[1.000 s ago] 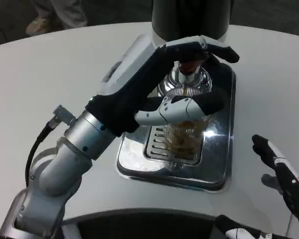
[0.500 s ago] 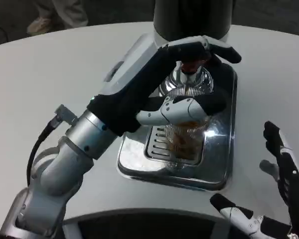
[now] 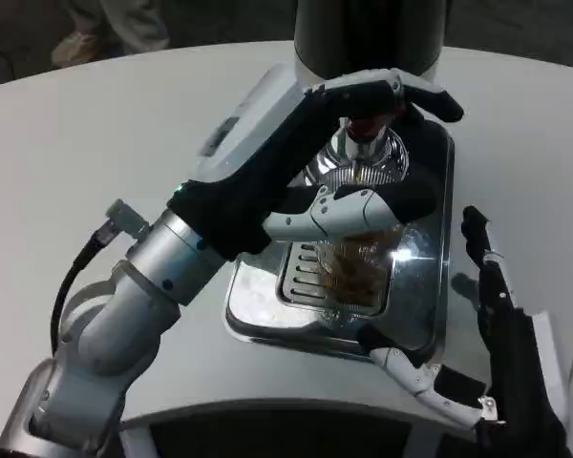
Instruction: Grasp the cup under the faucet to collect the drink, then remove the cup.
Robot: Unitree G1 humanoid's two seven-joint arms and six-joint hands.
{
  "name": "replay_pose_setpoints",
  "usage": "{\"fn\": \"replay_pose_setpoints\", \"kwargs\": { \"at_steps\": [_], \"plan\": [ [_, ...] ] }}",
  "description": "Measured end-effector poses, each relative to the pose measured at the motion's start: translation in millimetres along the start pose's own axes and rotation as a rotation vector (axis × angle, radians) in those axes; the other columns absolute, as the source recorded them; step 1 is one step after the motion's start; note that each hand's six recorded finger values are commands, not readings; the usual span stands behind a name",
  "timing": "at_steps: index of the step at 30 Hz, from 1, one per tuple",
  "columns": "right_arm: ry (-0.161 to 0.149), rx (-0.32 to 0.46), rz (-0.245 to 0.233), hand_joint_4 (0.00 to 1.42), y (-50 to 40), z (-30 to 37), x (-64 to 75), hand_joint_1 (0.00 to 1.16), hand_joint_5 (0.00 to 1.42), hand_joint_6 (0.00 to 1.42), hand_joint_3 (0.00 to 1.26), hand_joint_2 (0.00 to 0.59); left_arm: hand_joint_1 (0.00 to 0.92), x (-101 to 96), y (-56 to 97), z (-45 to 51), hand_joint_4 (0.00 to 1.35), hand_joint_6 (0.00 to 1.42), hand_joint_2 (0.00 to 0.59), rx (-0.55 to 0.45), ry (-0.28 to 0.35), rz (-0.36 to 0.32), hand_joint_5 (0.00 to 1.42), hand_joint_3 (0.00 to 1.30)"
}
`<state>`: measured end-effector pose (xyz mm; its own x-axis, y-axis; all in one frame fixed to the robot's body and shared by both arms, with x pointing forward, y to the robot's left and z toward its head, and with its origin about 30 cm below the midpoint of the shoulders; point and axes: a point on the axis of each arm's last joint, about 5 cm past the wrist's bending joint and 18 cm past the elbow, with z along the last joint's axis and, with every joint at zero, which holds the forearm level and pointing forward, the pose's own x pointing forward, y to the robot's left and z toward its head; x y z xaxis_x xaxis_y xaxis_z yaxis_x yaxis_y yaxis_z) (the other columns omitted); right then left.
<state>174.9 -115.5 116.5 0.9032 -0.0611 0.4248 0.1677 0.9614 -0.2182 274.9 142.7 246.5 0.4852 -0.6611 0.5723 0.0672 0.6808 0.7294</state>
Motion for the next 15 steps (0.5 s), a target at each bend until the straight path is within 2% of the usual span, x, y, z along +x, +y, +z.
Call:
{"fn": "replay_pose_setpoints", "kwargs": {
  "at_steps": [4, 15],
  "plan": [
    [-0.008, 0.012, 0.004, 0.04, 9.6, -4.1, 11.4, 0.95, 0.04, 0.16, 0.05, 0.162, 0.014, 0.3, 0.0, 0.5, 0.35, 0.29, 0.102, 0.006, -0.002, -0.002, 0.42, 0.47],
    [-0.006, 0.02, -0.002, 0.04, 22.2, -11.9, 28.5, 0.94, 0.04, 0.16, 0.05, 0.154, 0.013, 0.8, 0.2, 1.3, 0.35, 0.29, 0.102, 0.008, -0.007, 0.001, 0.42, 0.48]
  ]
}}
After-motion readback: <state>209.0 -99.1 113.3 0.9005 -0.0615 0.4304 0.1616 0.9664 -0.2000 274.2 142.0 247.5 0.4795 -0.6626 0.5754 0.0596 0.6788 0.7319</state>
